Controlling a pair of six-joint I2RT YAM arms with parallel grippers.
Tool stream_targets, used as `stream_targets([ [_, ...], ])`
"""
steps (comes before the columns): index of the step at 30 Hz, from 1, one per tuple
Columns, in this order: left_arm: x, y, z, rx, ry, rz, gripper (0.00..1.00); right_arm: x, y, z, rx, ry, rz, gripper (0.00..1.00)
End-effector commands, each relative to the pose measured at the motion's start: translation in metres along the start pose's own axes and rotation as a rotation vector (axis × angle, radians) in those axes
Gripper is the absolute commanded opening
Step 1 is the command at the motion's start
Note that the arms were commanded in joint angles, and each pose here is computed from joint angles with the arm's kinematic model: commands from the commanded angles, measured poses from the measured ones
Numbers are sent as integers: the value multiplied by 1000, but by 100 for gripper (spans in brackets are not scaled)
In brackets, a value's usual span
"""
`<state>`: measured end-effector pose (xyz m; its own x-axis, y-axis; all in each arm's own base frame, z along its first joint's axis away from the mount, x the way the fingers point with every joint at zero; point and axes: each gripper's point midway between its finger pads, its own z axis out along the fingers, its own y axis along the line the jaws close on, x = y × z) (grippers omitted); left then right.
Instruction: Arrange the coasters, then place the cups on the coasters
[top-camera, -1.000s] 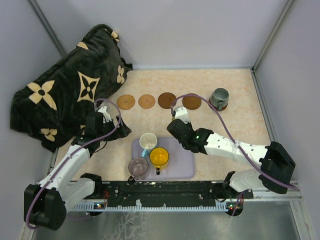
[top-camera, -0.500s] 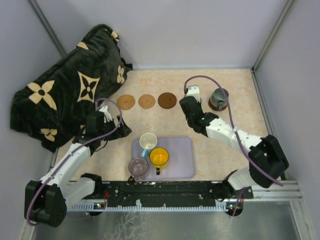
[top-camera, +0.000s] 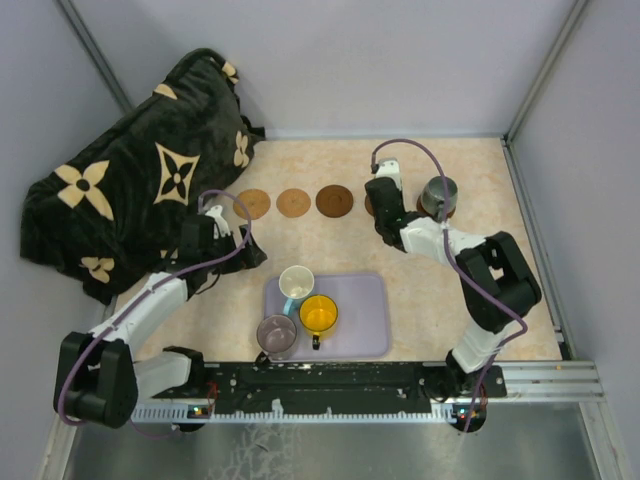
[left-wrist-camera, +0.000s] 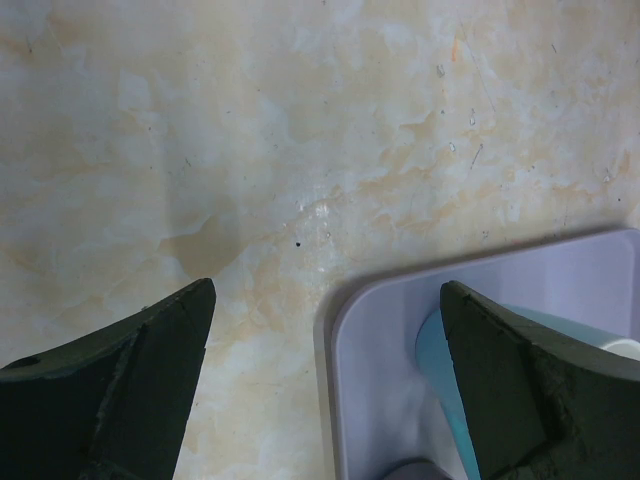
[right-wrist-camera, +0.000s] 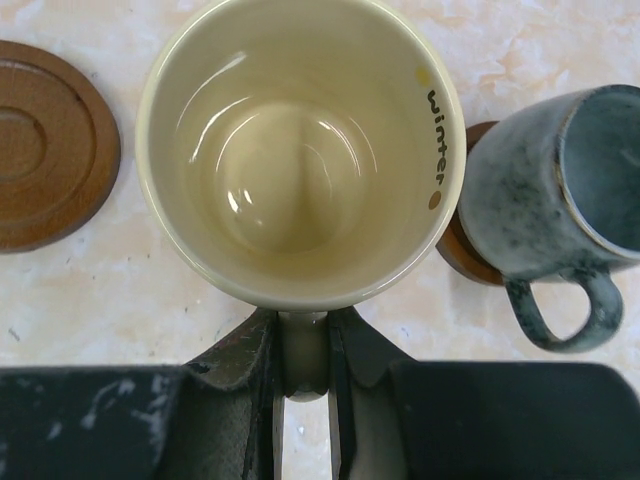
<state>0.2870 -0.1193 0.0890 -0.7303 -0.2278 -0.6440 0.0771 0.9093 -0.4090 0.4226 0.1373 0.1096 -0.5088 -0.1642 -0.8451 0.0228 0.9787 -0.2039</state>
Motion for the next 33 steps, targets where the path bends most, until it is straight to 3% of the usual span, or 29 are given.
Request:
stream_targets([
  [1, -18, -11, 3, 41, -43, 34, 100, -78, 3, 13, -1, -233, 128, 0],
  [17, -11, -5, 11, 17, -6, 35, 100, -76, -5, 41, 7, -229, 187, 0],
  [33, -7, -4, 13, 17, 10, 26, 100, -69, -2, 36, -21, -199, 232, 0],
])
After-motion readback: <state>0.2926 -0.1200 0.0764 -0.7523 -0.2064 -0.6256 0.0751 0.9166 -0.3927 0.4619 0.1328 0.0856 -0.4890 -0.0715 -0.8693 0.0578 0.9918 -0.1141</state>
